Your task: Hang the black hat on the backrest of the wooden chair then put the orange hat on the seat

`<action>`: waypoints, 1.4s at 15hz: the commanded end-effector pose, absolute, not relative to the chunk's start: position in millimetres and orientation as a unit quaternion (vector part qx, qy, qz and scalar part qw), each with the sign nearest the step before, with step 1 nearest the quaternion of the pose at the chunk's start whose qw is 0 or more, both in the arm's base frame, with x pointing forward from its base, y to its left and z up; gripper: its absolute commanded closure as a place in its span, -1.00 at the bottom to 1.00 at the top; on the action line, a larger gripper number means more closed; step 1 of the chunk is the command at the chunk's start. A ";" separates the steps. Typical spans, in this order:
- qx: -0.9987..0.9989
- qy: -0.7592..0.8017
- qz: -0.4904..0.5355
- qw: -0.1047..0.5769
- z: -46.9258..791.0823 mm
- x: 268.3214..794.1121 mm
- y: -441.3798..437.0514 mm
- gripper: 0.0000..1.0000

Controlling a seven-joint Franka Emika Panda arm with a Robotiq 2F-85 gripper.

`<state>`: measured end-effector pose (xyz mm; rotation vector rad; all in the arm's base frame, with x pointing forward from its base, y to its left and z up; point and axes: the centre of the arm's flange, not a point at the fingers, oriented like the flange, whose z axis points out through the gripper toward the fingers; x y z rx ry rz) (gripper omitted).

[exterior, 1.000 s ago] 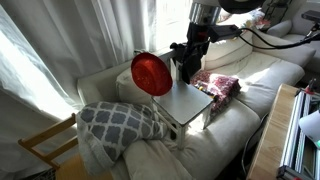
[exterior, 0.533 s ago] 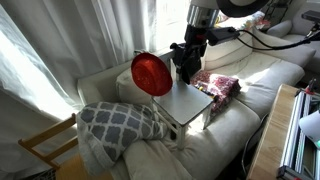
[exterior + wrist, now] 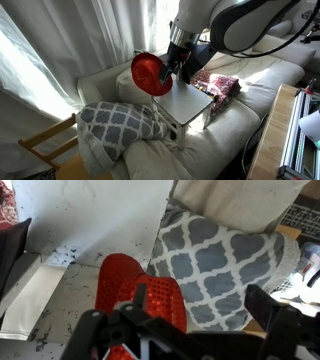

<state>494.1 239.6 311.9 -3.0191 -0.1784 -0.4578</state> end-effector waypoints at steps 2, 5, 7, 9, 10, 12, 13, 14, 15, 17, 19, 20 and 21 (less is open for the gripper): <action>-0.980 -0.059 -0.188 -0.008 281.2 530.0 271.8 -1.00; -0.976 -0.051 -0.210 -0.038 270.7 545.0 288.0 -1.00; -0.972 -0.043 -0.224 -0.061 261.3 552.8 298.0 -1.00; -0.968 -0.031 -0.234 -0.088 253.7 559.8 302.1 -1.00; -0.966 -0.021 -0.235 -0.102 250.8 563.3 301.9 -1.00; -0.963 -0.001 -0.239 -0.127 247.1 568.9 299.3 -1.00; -0.961 0.007 -0.240 -0.139 245.1 570.7 299.1 -1.00; -0.959 0.013 -0.240 -0.148 243.2 573.1 298.8 -0.97; -0.958 0.020 -0.240 -0.157 241.1 575.3 298.3 -0.87; -0.954 0.032 -0.243 -0.173 237.4 579.0 297.9 -0.48; -0.950 0.046 -0.246 -0.185 231.8 582.1 298.5 -0.32; -0.948 0.054 -0.249 -0.190 229.4 583.7 298.7 -0.25; -0.946 0.059 -0.251 -0.194 227.1 585.1 299.0 -0.16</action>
